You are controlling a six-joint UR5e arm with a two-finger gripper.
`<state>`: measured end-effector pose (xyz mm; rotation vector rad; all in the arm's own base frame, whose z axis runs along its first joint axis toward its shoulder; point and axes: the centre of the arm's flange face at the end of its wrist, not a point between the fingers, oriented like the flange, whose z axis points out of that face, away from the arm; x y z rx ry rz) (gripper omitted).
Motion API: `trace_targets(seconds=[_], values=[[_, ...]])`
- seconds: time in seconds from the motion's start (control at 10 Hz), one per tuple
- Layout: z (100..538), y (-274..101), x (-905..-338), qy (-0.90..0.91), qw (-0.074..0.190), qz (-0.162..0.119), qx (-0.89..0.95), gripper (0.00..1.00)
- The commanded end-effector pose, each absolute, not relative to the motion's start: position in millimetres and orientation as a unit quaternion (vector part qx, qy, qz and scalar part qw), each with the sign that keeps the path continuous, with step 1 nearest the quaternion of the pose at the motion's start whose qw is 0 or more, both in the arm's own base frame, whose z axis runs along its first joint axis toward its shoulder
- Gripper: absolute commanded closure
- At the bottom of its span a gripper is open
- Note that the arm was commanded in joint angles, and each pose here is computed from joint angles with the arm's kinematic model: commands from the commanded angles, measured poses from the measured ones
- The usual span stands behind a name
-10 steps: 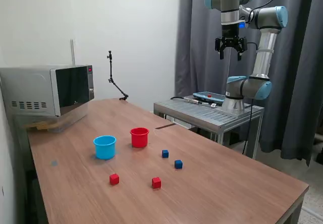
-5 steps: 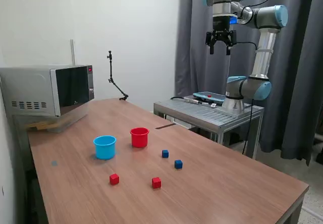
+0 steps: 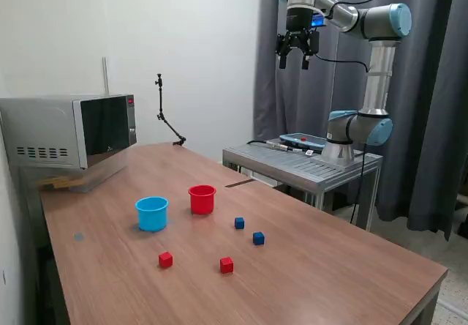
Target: Place red objects in the red bin, and blue objects in the blue bin.
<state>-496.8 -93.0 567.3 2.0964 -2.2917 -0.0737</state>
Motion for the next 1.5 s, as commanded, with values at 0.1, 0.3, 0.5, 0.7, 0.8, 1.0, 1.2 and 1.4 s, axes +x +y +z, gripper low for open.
trace_targets(seconds=[0.1, 0.3, 0.5, 0.7, 0.8, 1.0, 1.2, 1.4], values=[[566, -86, -527, -0.739, 0.031, -0.046, 0.671, 0.00], [559, -84, -537, -0.740, 0.033, -0.048, 0.671, 0.00], [552, -74, -544, -0.746, 0.038, -0.052, 0.663, 0.00], [551, -54, -559, -0.757, 0.039, -0.051, 0.650, 0.00], [547, -50, -570, -0.758, 0.038, -0.049, 0.649, 0.00], [538, -45, -585, -0.755, 0.038, -0.053, 0.653, 0.00], [531, -43, -603, -0.755, 0.036, -0.052, 0.652, 0.00], [536, -40, -619, -0.756, 0.047, -0.064, 0.650, 0.00]])
